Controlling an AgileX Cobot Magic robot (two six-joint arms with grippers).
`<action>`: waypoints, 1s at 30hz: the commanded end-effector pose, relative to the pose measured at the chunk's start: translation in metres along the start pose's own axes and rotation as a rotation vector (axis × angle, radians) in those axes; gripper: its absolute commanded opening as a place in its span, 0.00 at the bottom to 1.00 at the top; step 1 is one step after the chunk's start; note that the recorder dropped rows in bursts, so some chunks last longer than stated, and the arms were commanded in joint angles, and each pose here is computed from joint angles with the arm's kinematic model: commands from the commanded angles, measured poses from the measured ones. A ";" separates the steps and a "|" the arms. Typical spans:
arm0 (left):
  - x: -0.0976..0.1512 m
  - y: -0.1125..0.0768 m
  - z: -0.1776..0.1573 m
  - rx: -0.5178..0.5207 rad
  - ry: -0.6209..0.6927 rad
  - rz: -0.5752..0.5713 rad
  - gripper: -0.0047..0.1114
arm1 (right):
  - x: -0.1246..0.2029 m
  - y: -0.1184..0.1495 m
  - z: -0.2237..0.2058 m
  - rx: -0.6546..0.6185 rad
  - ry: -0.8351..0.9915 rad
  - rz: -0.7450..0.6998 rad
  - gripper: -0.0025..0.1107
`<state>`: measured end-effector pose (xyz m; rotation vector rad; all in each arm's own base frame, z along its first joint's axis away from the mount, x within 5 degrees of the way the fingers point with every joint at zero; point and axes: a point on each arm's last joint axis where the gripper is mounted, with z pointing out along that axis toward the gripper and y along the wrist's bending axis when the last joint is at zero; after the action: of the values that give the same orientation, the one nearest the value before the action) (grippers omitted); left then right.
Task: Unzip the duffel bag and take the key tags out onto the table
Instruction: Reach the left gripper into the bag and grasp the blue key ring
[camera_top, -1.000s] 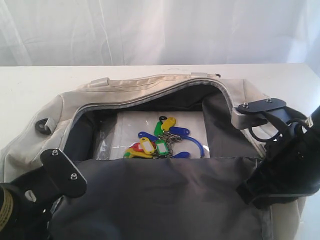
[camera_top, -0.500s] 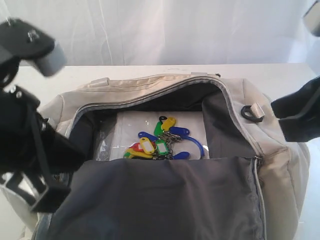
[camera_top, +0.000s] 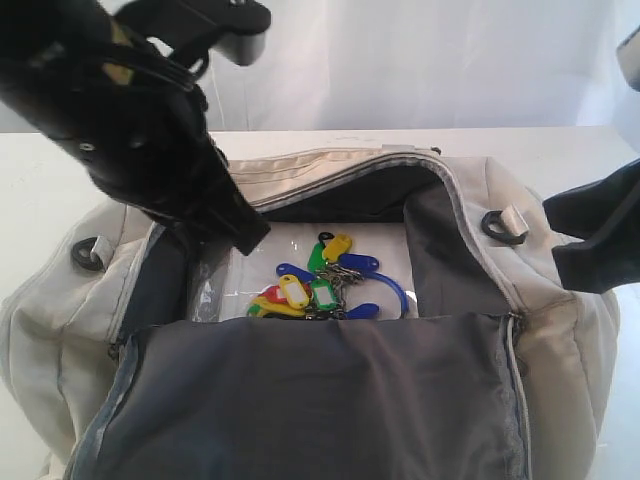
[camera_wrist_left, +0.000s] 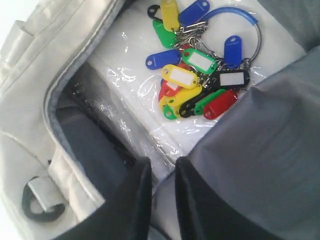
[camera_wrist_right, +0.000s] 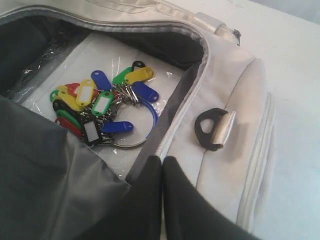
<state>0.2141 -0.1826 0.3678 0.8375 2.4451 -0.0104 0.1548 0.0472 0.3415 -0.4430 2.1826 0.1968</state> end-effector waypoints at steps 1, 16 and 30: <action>-0.019 0.006 0.045 0.133 0.062 -0.017 0.23 | 0.001 0.000 0.000 -0.002 0.005 0.020 0.02; -0.053 -0.001 0.168 0.421 0.152 -0.003 0.57 | 0.003 0.001 0.000 -0.008 0.018 0.032 0.02; -0.049 -0.003 0.234 0.299 0.137 0.093 0.71 | 0.002 0.001 0.000 -0.010 0.015 0.035 0.02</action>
<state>0.3580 -0.2527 0.2046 1.0934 2.5634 -0.3512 0.1538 0.0473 0.3403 -0.4228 2.2042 0.2130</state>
